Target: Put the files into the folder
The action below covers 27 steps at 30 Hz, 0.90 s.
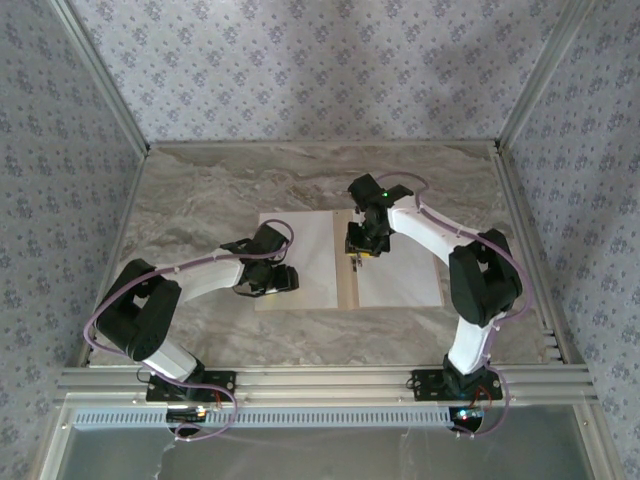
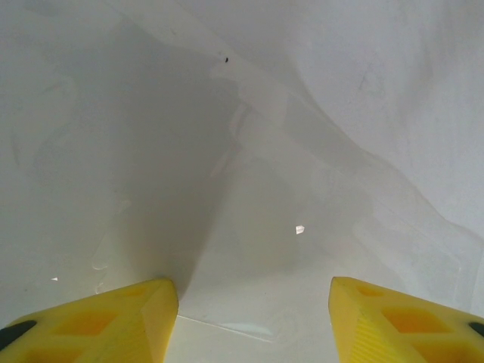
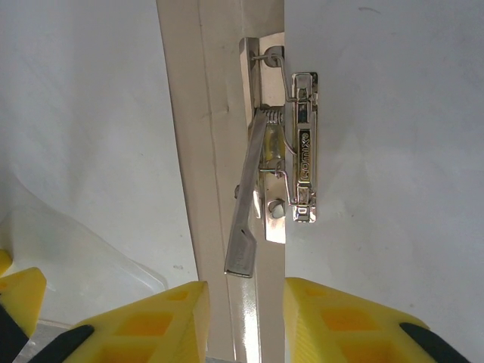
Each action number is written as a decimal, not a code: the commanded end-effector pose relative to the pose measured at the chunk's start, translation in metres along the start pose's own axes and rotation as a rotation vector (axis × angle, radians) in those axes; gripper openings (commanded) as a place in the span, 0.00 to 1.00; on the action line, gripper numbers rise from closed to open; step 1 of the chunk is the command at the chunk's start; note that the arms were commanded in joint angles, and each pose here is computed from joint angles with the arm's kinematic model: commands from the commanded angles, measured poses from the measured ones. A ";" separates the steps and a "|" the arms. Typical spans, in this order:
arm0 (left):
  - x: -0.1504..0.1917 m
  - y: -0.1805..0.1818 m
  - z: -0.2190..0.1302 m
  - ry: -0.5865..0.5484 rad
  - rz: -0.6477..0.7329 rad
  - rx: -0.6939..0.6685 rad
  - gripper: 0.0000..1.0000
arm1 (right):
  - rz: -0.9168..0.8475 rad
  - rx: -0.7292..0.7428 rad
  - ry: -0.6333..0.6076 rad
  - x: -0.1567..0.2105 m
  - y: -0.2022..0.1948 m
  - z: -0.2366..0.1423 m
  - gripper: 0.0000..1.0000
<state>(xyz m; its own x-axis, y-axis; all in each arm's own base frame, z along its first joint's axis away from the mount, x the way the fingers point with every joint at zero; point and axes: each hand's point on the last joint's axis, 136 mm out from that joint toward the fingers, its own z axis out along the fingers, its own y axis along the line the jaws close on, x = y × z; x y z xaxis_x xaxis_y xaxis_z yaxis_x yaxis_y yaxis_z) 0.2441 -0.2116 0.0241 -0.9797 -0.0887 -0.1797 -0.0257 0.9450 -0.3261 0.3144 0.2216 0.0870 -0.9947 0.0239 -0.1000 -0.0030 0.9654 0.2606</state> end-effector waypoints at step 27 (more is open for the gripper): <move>0.023 0.030 0.006 0.073 -0.005 -0.128 0.59 | -0.007 0.020 0.022 -0.005 0.004 0.008 0.27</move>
<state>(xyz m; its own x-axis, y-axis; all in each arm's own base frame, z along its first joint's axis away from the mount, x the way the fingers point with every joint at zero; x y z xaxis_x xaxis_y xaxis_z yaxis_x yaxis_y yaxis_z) 0.2442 -0.2108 0.0239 -0.9785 -0.0856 -0.1877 -0.0227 0.9490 -0.3146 0.3181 0.2263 0.0752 -0.9969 0.0169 -0.0767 -0.0026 0.9689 0.2473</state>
